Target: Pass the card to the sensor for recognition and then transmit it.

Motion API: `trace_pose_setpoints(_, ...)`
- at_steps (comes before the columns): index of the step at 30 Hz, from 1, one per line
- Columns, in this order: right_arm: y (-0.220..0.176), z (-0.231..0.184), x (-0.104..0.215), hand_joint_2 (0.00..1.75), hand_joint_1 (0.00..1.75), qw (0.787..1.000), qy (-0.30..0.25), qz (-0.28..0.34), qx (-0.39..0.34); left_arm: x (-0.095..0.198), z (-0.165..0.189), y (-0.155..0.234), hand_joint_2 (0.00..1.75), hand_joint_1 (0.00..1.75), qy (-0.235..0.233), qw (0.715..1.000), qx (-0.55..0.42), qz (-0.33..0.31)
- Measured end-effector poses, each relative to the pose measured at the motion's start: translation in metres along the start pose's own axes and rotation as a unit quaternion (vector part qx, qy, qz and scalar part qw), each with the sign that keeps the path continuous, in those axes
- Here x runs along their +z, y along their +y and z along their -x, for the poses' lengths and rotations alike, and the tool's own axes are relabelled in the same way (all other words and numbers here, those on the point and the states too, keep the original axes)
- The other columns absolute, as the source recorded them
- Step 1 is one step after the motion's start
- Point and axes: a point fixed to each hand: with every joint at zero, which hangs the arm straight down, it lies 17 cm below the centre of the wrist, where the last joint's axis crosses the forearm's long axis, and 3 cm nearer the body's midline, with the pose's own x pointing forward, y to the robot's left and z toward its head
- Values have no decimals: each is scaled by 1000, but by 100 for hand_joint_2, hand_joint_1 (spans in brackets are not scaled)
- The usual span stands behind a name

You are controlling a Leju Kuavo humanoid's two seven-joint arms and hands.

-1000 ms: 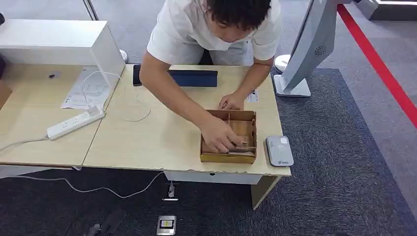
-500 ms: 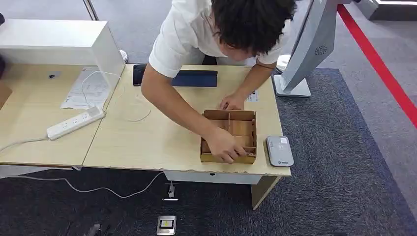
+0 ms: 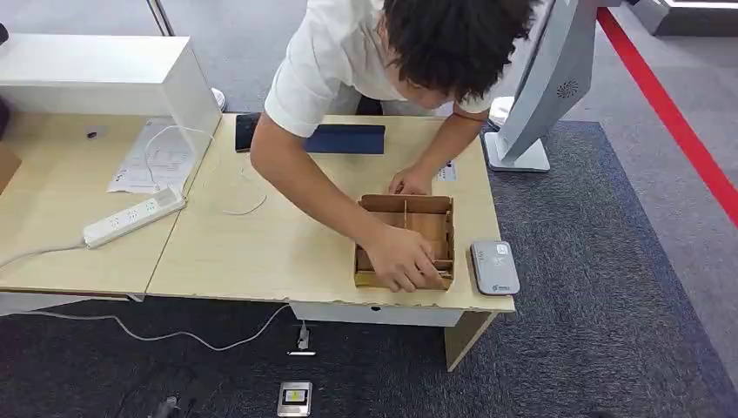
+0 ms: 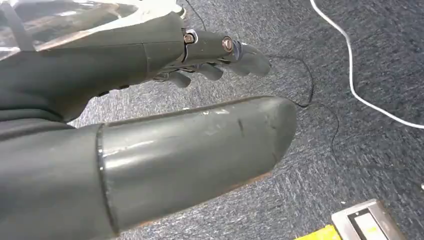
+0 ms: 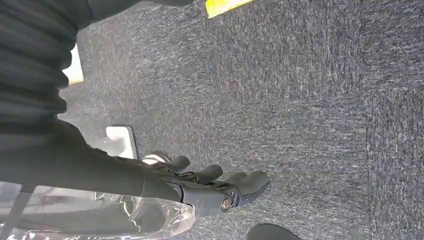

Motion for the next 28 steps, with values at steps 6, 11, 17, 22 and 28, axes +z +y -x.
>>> trace_pose_setpoints(6,0,0,0,175,0,1000,0,1,6,0,0,0,0,0,-1,1000,0,0)
trace_pose_setpoints(11,0,0,0,175,0,1000,0,1,8,0,0,0,0,0,-1,1000,0,0)
trace_pose_setpoints(17,1,0,0,175,0,1000,0,0,5,-1,-3,1,0,0,-2,1000,-6,1)
trace_pose_setpoints(22,1,0,0,175,0,1000,-1,1,4,-2,-5,2,0,0,-3,1000,-6,0)
trace_pose_setpoints(28,1,-1,0,175,0,1000,-1,1,7,-2,-5,2,0,0,-3,1000,-6,0)
